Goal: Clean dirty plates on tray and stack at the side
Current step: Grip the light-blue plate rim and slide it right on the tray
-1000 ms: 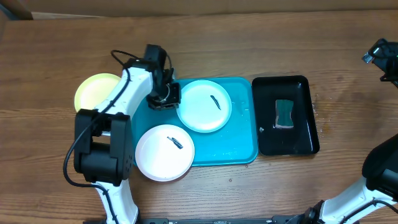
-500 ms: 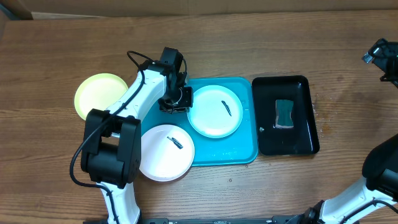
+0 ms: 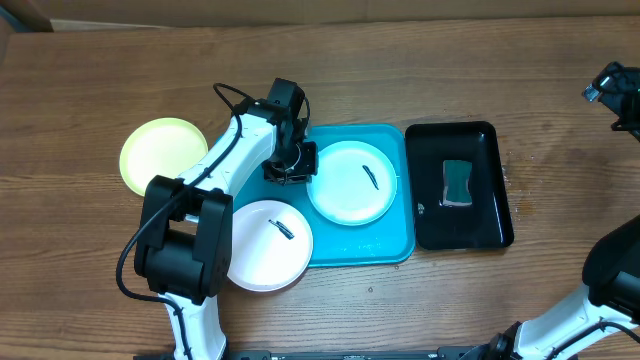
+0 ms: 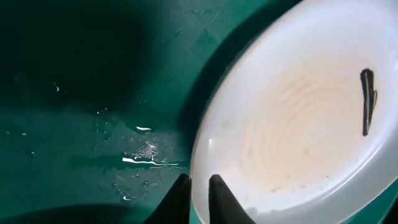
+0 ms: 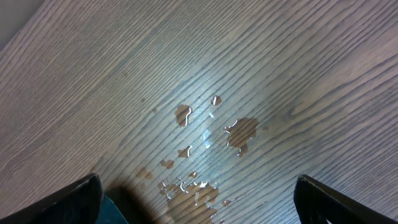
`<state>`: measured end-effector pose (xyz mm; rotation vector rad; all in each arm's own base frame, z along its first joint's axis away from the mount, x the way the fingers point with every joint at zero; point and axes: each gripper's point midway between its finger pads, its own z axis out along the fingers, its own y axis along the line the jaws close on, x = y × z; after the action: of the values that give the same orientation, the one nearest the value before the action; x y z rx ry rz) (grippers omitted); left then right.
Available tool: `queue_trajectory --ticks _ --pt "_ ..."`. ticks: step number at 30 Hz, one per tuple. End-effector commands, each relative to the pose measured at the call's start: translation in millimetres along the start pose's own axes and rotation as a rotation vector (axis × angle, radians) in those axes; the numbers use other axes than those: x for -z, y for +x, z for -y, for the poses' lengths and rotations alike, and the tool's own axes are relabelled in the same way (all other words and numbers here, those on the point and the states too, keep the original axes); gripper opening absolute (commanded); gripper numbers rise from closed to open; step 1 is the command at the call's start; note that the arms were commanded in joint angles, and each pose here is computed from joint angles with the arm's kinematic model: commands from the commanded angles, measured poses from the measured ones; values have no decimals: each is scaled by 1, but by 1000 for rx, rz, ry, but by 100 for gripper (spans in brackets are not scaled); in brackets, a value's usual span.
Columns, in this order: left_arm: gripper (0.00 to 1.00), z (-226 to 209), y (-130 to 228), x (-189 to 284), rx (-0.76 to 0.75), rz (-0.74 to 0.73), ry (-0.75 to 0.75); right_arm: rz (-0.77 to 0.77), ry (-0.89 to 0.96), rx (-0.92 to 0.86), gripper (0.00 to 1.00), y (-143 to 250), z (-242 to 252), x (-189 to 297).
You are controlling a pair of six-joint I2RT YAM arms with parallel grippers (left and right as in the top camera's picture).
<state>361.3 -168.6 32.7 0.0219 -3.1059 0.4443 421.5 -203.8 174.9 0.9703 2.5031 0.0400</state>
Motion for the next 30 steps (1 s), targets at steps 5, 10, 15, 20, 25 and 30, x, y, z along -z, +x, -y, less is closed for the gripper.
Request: queue_trajectory --ticks 5,10,15,20,25,30 --pt "45 -1 6 4 31 -4 -16 17 -8 -9 100 -4 0 5" --pt "46 -2 13 -2 35 -14 -47 17 -8 -9 100 -4 0 5" --pt "31 -5 17 -8 47 -2 -114 17 -8 -8 100 -4 0 5" --pt "9 1 17 -13 24 22 -133 17 -8 -9 100 -4 0 5" --pt "4 -7 12 -11 24 49 -180 17 -8 -8 100 -4 0 5" --pt "8 -9 8 -11 24 66 -188 17 -8 -9 100 -4 0 5"
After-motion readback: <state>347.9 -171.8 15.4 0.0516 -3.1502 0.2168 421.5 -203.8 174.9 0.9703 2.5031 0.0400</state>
